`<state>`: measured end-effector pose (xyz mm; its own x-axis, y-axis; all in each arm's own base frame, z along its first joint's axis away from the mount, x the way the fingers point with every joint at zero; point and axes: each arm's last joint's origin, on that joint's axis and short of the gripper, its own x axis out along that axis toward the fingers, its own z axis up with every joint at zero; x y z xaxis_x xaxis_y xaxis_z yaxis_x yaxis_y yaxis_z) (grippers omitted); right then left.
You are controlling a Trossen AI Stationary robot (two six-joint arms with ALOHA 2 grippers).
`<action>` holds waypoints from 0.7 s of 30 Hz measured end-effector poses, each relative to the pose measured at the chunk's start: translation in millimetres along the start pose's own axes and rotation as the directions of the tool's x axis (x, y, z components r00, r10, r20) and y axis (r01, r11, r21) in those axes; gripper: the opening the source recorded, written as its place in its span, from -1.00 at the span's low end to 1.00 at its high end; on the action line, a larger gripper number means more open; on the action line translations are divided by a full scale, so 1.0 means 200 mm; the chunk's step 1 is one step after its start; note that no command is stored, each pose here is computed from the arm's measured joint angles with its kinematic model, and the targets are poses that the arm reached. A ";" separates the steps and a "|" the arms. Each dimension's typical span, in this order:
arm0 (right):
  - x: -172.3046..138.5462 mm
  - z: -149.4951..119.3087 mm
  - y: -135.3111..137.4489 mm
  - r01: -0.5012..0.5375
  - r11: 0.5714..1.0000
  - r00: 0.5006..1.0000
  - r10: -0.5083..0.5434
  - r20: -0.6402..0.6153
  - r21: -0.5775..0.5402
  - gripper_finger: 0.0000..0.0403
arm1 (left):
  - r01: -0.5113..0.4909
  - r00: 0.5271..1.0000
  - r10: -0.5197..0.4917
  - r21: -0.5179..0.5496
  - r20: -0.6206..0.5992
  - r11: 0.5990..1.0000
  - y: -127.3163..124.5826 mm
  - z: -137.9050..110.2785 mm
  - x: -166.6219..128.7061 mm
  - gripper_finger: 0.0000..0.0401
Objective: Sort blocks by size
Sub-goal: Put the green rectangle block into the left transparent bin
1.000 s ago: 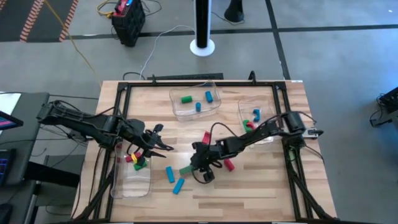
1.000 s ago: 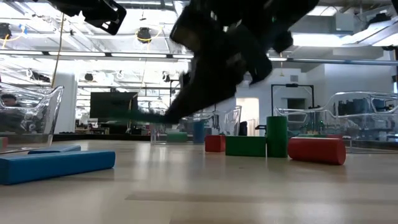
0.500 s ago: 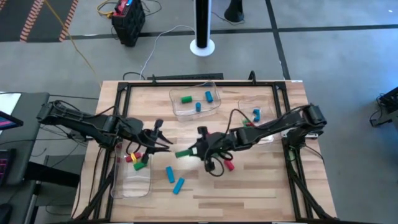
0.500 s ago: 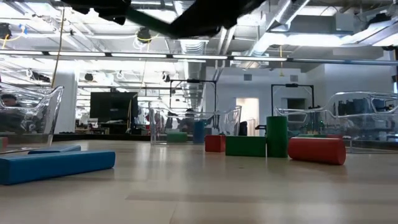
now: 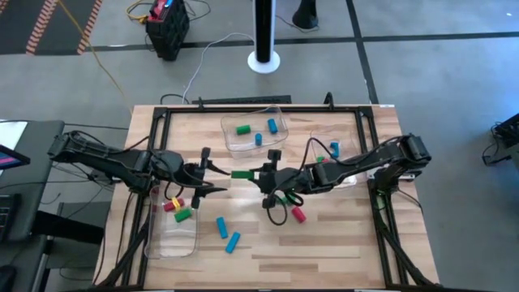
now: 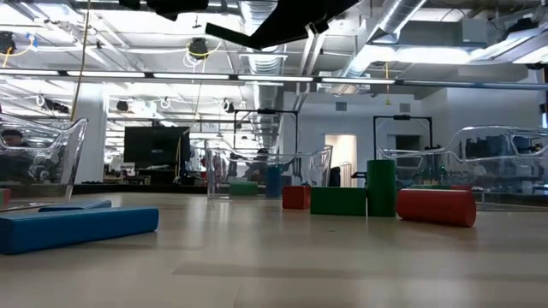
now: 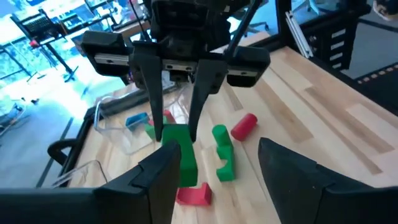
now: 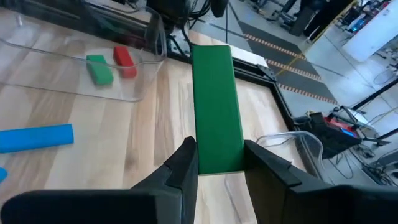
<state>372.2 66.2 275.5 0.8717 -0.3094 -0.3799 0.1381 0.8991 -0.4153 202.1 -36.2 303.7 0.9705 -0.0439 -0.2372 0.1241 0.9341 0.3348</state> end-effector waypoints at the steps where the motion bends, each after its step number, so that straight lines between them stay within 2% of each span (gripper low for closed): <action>1: 0.00 0.00 0.00 0.009 1.000 1.000 -0.009 0.002 0.000 -0.33 | 0.000 1.000 0.000 0.000 0.000 1.000 0.00 0.00 0.00 0.05; 5: 0.00 0.02 -0.01 0.026 1.000 0.999 -0.026 0.033 -0.003 -0.33 | 0.000 1.000 0.000 0.002 -0.013 1.000 -0.01 -0.01 0.04 0.07; 10: 0.00 0.02 -0.01 0.034 0.999 0.998 -0.034 0.043 -0.007 -0.33 | -0.078 0.996 0.079 0.034 -0.049 0.996 -0.01 -0.03 0.10 0.07; 21: 0.00 0.01 -0.01 0.024 1.000 0.999 -0.024 0.025 -0.011 -0.33 | -0.130 0.991 0.131 0.060 -0.012 0.990 0.00 -0.01 0.13 0.07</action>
<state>373.5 66.1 278.4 0.8797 -0.3226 -0.3493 0.1535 0.8880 -0.4334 225.9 -37.3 295.6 0.9758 0.0834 -0.2023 0.0088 0.9087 0.4173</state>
